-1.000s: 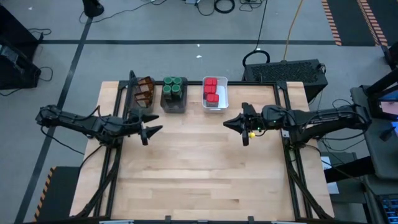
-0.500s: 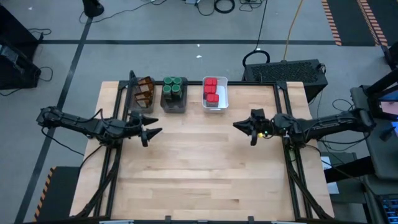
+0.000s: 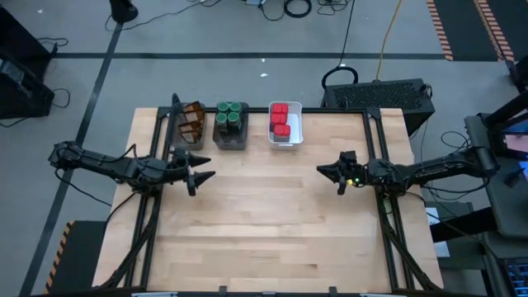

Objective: Sort spices by type
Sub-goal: Return to Home Position

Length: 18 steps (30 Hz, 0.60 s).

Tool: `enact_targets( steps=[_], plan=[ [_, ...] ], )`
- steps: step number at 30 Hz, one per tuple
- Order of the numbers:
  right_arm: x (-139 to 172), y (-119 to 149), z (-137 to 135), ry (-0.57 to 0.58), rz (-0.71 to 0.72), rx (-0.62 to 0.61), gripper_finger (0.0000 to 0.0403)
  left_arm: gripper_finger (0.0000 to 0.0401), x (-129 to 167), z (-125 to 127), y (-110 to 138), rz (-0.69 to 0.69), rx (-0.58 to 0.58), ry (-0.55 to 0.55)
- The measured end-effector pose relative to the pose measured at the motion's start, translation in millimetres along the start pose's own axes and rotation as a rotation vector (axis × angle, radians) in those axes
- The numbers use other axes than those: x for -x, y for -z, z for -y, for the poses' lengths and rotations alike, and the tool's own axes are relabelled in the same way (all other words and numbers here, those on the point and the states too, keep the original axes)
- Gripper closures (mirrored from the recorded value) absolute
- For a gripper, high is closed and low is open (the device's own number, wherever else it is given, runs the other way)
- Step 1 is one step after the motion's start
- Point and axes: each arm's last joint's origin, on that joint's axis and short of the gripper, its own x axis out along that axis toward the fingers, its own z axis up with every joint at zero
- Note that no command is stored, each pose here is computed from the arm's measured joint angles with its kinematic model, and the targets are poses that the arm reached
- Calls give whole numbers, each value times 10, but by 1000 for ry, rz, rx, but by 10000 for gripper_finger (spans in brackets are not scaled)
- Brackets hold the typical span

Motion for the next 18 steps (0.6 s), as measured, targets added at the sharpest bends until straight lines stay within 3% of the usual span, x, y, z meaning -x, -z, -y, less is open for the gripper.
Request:
enact_targets(
  steps=[8,18],
  plan=[
    [29,-52,-30,-26,34,51,403,98,122,-22,-43,30,30,47],
    [116,-21,8,-14,-41,118,403,98,335,-107,-64,63,71,95]
  ],
)
